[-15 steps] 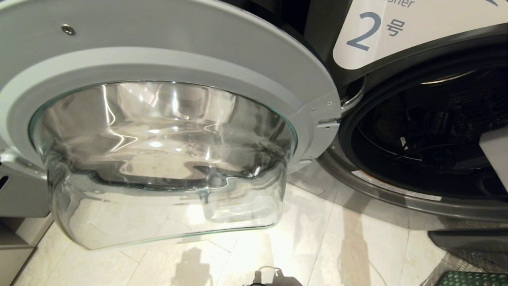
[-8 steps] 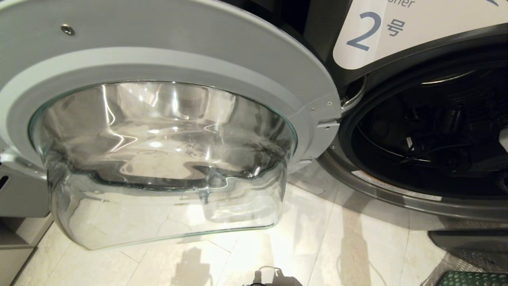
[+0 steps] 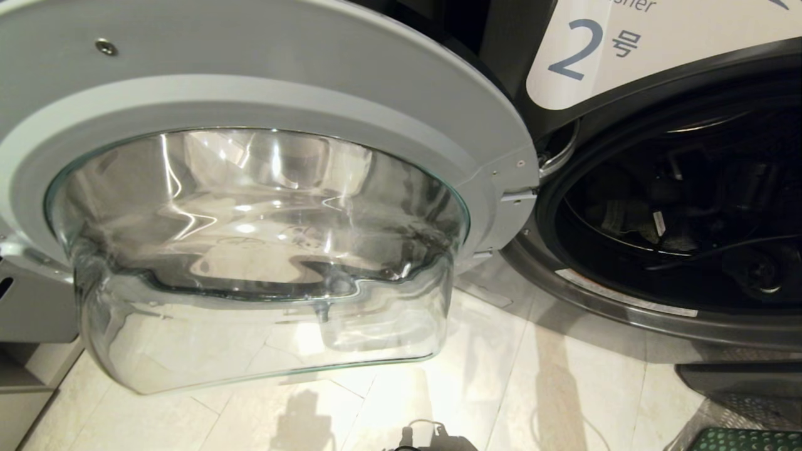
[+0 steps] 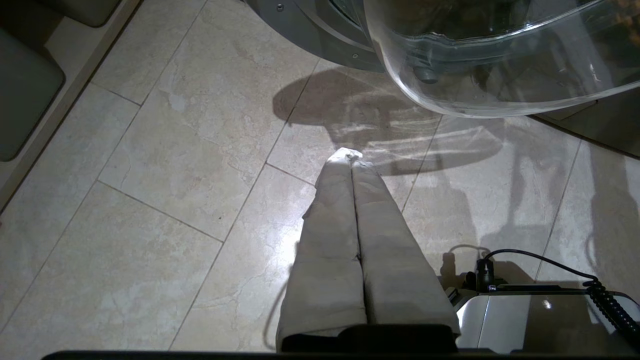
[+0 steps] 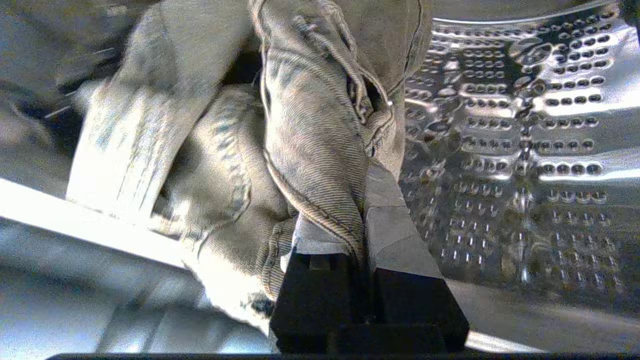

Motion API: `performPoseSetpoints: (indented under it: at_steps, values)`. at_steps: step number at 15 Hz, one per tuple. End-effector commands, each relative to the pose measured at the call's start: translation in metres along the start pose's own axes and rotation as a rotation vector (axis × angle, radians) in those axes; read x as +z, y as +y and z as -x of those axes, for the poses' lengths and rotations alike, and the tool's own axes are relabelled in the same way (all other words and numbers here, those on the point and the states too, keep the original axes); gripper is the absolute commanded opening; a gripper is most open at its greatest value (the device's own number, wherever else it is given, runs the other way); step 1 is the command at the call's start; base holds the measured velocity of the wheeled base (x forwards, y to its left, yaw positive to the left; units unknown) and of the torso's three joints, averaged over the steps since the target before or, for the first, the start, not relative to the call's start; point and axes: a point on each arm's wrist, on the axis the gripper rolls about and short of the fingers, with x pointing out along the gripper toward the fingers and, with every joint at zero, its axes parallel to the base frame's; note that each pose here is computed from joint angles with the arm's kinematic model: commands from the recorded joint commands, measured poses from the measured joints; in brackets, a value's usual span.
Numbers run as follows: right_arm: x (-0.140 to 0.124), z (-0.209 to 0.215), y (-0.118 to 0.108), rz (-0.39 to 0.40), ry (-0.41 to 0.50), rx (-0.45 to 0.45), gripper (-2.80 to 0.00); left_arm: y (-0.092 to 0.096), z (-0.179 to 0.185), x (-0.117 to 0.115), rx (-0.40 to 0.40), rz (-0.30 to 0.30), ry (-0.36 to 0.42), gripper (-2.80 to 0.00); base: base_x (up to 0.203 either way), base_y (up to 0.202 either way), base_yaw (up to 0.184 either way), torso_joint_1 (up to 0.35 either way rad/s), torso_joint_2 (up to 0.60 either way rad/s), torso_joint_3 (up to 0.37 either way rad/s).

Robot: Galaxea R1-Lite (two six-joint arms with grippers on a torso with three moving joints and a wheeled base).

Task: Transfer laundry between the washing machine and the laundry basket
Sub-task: Pick a cloth and place it into the basket

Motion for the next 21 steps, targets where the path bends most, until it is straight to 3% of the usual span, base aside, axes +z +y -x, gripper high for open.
performPoseSetpoints:
  at_steps: [1,10,15,21]
  values:
    - [0.008,0.041,-0.012,-0.006,-0.057,0.037,-2.80,0.000,0.000,0.000,0.000,0.000,-0.001,-2.80,0.000,0.000,0.000,0.000,0.00,0.000]
    - [0.014,0.134,-0.040,-0.021,-0.185,0.128,-2.80,0.000,0.000,0.000,0.000,0.000,0.000,-2.80,0.000,0.000,0.000,0.000,0.00,0.000]
    - [0.000,0.186,-0.058,0.011,-0.245,0.144,-2.80,0.000,0.000,0.000,0.000,0.000,0.001,-2.80,0.000,0.000,0.000,0.000,0.00,0.000]
    - [-0.003,0.237,-0.087,0.031,-0.373,0.067,-2.80,0.000,0.000,0.000,0.000,0.000,-0.001,-2.80,0.000,0.000,0.000,0.000,0.00,0.000]
